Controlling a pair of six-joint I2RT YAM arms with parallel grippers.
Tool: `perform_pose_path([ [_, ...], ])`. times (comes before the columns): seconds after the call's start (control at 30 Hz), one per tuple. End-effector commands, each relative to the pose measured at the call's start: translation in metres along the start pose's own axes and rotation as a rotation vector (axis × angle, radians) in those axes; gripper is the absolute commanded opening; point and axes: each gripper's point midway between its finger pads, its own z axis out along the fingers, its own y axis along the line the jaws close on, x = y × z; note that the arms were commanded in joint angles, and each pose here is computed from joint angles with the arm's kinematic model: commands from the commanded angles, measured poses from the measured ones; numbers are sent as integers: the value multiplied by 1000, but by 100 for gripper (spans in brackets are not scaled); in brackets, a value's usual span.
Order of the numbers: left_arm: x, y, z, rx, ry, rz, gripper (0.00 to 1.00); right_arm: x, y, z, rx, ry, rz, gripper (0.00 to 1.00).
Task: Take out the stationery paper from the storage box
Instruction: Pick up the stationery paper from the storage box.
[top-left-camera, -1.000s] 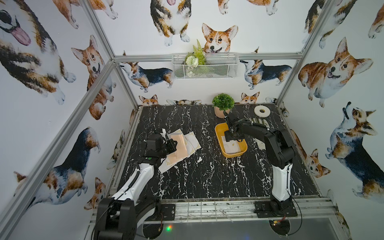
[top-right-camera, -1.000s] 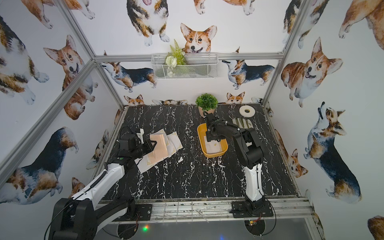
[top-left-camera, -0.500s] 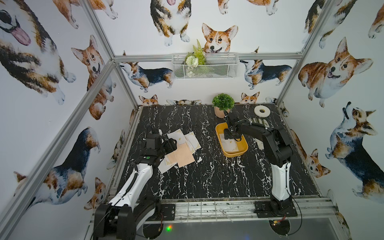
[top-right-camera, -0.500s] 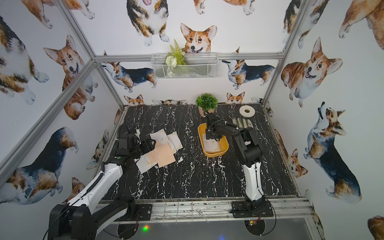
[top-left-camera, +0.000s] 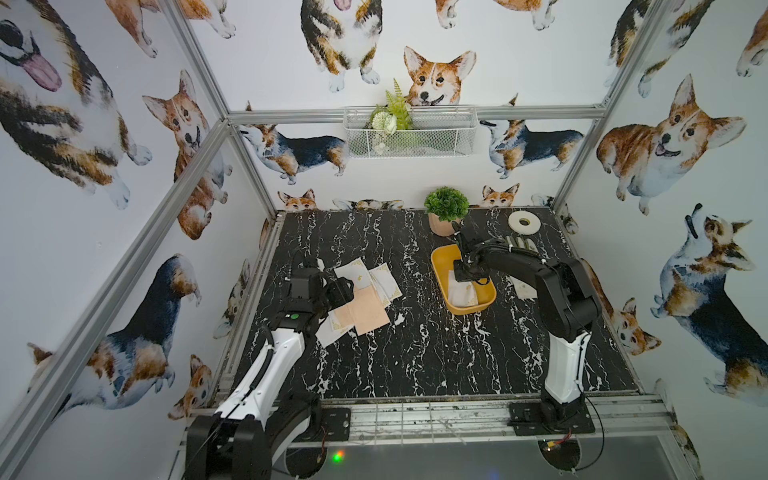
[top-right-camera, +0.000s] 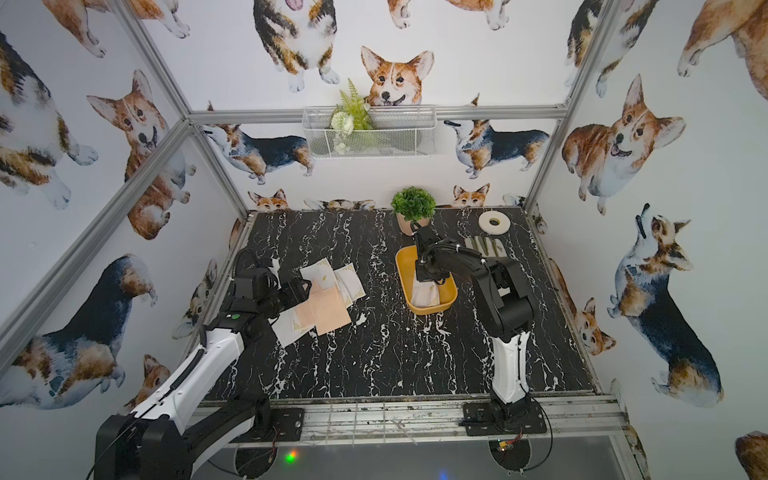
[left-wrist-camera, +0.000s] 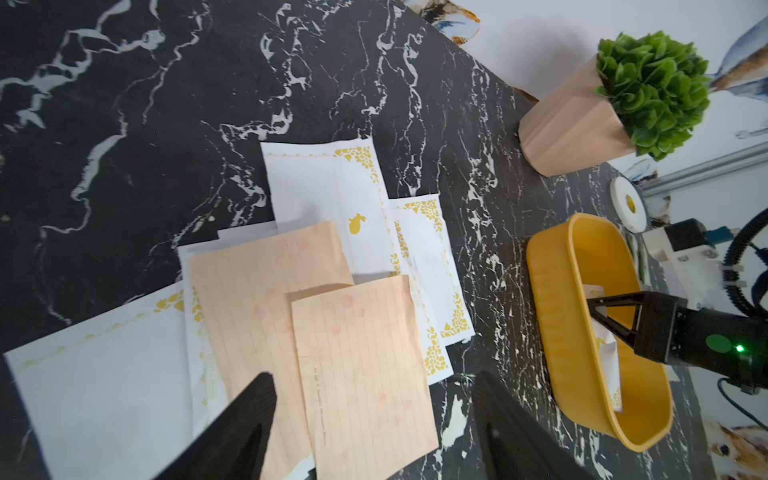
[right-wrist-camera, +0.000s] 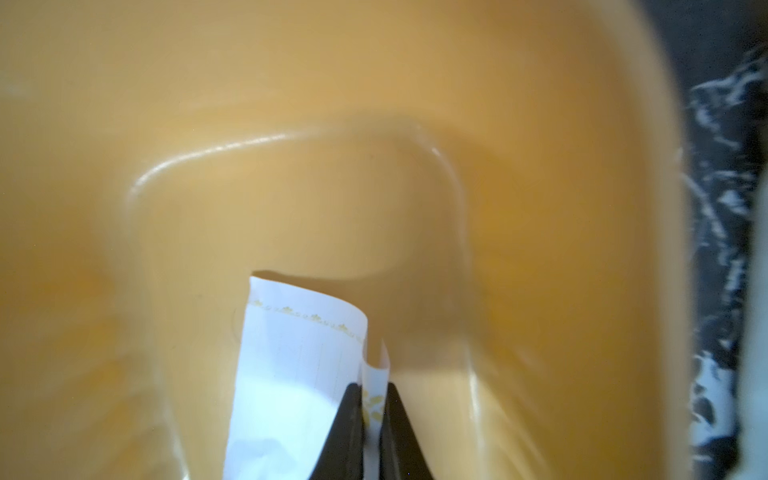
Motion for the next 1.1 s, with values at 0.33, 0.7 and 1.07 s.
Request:
perform_pose_path([
  [0.33, 4, -102, 12, 533, 35, -48, 80, -21, 6, -112, -95, -190, 43, 14],
  [0.7, 13, -151, 19, 815, 77, -120, 81, -20, 32, -173, -230, -299, 64, 14],
  [1.07, 39, -204, 45, 1022, 155, -209, 79, -11, 84, -189, -423, -297, 68, 15],
])
